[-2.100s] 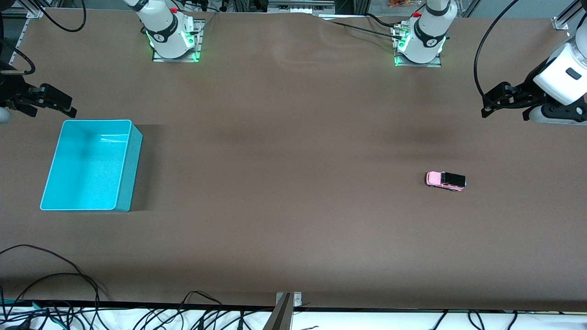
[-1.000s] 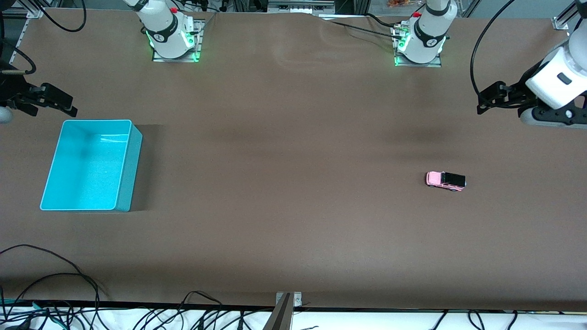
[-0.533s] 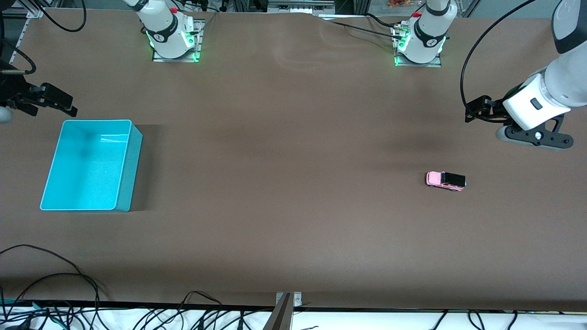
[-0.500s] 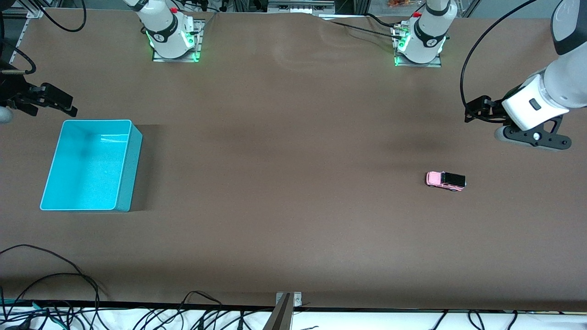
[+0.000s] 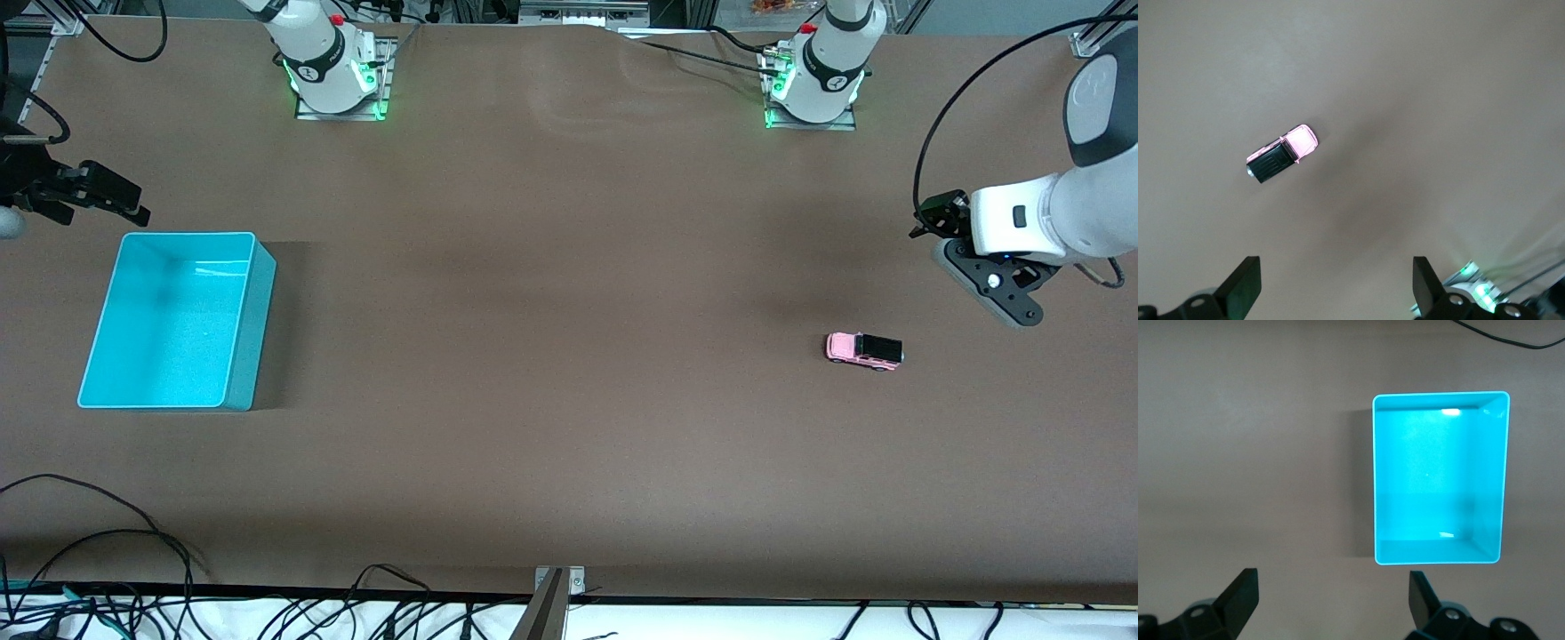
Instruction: Wind and store pink jeep toy
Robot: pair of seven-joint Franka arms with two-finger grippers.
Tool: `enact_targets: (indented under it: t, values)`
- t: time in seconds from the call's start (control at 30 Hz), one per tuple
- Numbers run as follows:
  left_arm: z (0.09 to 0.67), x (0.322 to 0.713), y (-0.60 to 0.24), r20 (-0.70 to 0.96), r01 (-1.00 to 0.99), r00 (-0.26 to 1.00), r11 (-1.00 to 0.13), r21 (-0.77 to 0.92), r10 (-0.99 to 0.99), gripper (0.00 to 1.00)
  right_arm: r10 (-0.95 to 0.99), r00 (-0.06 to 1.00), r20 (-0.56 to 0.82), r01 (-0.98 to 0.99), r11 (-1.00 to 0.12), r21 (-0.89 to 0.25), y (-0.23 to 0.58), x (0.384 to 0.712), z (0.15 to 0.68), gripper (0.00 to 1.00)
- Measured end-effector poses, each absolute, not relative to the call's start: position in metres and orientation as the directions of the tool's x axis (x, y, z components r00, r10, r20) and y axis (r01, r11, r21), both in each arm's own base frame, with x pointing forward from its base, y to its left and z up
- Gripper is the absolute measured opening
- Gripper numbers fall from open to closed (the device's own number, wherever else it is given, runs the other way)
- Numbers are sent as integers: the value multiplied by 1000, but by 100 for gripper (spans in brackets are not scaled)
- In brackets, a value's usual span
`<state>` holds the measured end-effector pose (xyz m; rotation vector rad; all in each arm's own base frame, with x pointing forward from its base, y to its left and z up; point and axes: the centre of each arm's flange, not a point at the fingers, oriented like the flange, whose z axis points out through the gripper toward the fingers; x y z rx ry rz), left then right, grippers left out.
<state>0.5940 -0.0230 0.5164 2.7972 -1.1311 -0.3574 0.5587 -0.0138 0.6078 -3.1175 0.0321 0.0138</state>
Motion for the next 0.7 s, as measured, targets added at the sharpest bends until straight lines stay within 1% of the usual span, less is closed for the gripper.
enact_targets:
  t: [0.2, 0.4, 0.53, 0.7]
  values:
    - [492, 605, -11, -147, -776, 571, -590, 223, -808, 100, -21, 1000, -9, -21, -1000, -24, -14, 559, 608, 100]
    - [459, 616, -4, -142, -870, 417, -439, 222, -898, 100, -21, 1000, -9, -21, -1000, -24, -14, 559, 608, 100]
    - [428, 620, -3, -146, -908, 322, -349, 233, -935, 100, -21, 1000, -9, -21, -1000, -24, -14, 559, 608, 100]
    - [383, 623, -3, -111, -946, 212, -232, 227, -971, 100, -21, 1000, -9, -21, -1000, -24, -14, 559, 608, 100]
